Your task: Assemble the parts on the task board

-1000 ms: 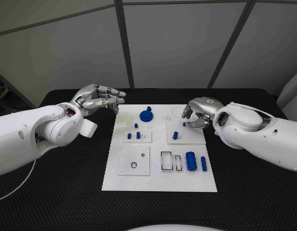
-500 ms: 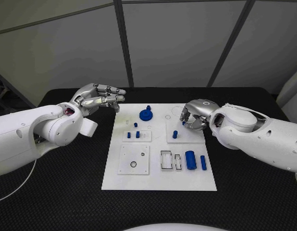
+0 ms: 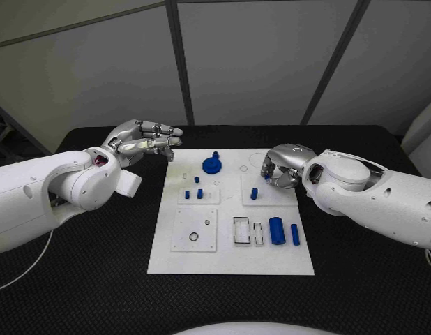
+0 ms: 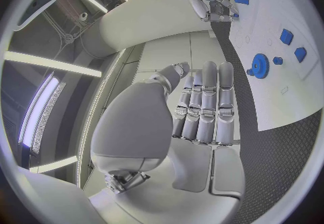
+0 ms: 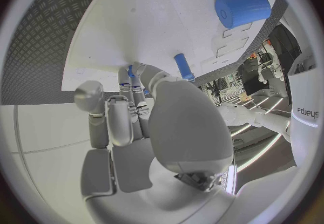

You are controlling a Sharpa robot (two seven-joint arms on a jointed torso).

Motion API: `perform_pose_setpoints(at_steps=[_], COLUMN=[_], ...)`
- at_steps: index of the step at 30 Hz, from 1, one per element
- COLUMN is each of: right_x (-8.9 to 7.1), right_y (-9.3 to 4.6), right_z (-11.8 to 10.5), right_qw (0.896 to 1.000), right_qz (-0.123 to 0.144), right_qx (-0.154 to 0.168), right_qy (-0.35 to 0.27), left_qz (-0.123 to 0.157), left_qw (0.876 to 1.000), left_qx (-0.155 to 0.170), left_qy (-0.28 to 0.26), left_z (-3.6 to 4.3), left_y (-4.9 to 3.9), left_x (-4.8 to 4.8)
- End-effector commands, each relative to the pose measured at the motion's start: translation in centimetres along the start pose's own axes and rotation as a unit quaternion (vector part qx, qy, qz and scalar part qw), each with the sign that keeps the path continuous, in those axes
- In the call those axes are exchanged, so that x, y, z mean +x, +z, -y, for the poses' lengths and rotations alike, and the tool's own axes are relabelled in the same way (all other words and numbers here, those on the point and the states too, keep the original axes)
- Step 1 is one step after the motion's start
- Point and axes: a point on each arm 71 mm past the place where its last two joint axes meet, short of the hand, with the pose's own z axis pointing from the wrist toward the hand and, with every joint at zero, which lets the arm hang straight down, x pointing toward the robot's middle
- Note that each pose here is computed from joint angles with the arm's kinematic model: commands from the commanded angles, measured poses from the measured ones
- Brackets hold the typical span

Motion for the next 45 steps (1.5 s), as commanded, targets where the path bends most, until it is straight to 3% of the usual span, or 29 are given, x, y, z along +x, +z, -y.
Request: perform_pose_setpoints(at_steps=[1,9,24,34,45], right_x=[0.3,0.2,-1.0,-1.7,-2.7], right_y=[0.0,0.0,-1.2,-2.2,-3.3], right_z=[-0.1,-0.1,-0.7,-1.4,-5.6], right_qw=[1.000,1.000,0.998,0.995,0.990], right_qz=[-0.009,0.001,0.065,0.093,0.110], right_qx=[-0.002,0.004,-0.007,-0.020,-0.079], right_qy=[-0.004,-0.009,-0.003,0.006,0.042], left_qz=[-0.007,-0.007,-0.004,-0.002,-0.003], left_qw=[1.000,1.000,1.000,1.000,1.000], left_qx=[-0.001,-0.003,-0.007,-0.008,-0.009], left_qy=[-0.006,-0.006,-0.005,-0.004,-0.005], left_z=[0.07,0.04,-0.08,-0.18,-0.29], left_y=[0.01,0.01,0.06,0.15,0.26], left_x=[0.15,0.16,-0.14,-0.29,-0.16])
